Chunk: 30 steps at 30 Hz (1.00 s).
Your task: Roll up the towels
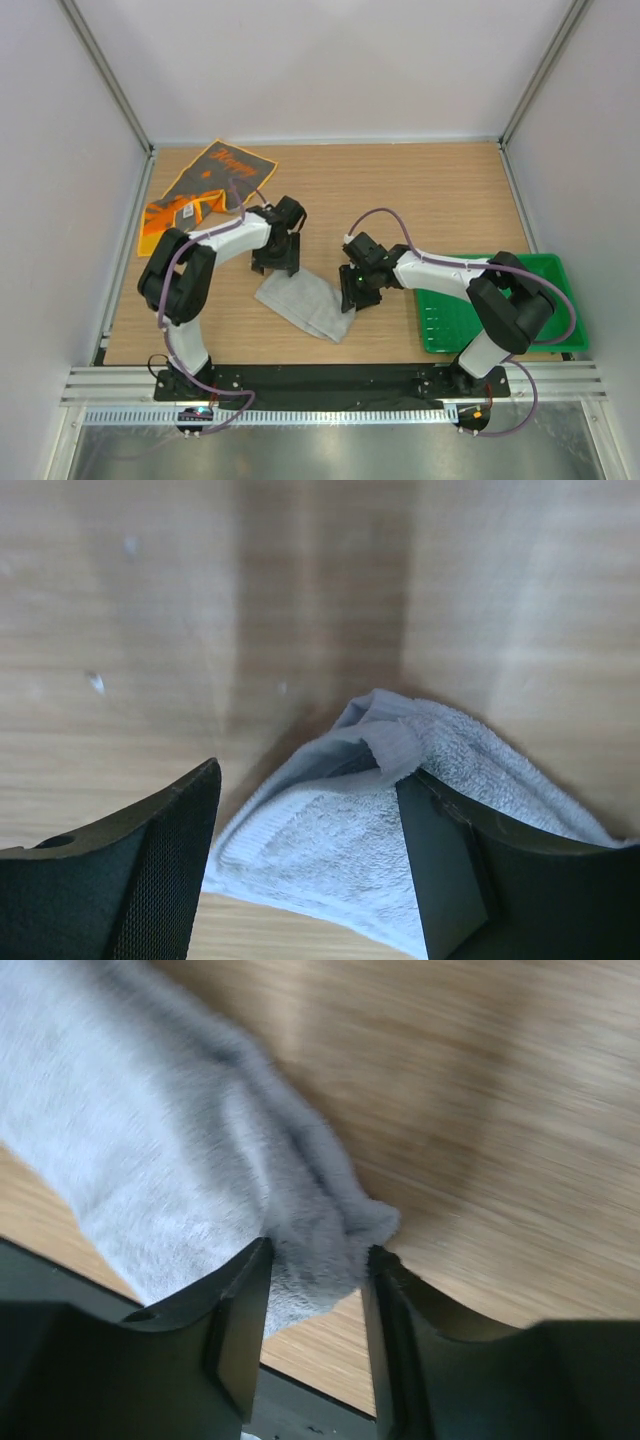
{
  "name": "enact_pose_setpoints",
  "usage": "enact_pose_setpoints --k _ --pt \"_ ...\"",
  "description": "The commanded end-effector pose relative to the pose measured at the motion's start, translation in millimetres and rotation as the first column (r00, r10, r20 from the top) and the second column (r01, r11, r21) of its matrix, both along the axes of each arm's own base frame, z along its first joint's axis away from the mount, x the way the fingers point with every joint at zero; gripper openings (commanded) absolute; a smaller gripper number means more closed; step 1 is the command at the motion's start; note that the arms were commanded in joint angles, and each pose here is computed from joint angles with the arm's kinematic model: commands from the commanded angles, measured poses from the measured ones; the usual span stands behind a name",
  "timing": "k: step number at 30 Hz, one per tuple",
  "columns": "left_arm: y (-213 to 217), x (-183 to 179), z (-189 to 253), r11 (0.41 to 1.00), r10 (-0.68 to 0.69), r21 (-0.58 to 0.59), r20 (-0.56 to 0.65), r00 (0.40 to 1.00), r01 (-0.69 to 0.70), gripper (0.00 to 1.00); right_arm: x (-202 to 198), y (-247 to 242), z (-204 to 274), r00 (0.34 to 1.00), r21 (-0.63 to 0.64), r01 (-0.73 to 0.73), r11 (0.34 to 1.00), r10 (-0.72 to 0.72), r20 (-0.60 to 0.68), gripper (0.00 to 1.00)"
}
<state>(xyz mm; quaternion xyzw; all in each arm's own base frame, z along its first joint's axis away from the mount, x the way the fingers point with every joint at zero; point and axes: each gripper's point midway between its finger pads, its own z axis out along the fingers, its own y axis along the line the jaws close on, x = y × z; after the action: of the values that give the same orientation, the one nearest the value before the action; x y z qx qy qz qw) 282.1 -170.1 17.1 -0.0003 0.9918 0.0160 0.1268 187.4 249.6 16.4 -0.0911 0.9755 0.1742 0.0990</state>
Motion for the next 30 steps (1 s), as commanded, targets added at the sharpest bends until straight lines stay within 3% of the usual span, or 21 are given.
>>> enact_pose_setpoints --k 1,3,7,16,22,26,30 --pt "8.0 43.3 -2.1 0.990 -0.026 0.137 0.075 0.997 0.016 0.72 -20.6 13.8 -16.6 0.998 0.013 -0.018 1.000 0.019 -0.065 0.50" --pt "17.6 47.7 -10.1 0.975 -0.031 0.220 0.035 0.999 0.022 0.72 -18.4 20.6 -17.8 0.998 0.015 -0.017 1.000 0.018 -0.067 0.55" --pt "20.7 75.2 -1.7 0.973 -0.026 0.229 0.051 0.998 0.013 0.72 -11.6 17.0 -19.7 0.999 -0.022 -0.001 1.000 0.000 -0.041 0.68" --pt "36.3 108.8 35.8 0.962 -0.007 0.270 0.123 0.992 -0.026 0.72 -29.8 -4.6 -17.9 0.998 -0.054 0.034 0.998 -0.037 -0.058 0.70" --pt "26.4 111.2 87.3 0.972 -0.035 0.235 0.233 0.972 -0.021 0.78 -14.8 11.5 40.6 0.997 0.067 -0.017 0.998 0.012 0.072 0.54" --pt "5.8 107.3 132.0 0.977 -0.085 0.213 0.321 0.943 0.016 0.82 26.5 37.0 91.0 0.983 0.137 -0.027 0.990 0.002 0.185 0.42" --pt "-2.9 81.1 158.1 0.981 -0.095 0.194 0.355 0.930 0.025 0.82 65.3 53.0 101.7 0.981 0.164 -0.006 0.987 -0.026 0.191 0.28"
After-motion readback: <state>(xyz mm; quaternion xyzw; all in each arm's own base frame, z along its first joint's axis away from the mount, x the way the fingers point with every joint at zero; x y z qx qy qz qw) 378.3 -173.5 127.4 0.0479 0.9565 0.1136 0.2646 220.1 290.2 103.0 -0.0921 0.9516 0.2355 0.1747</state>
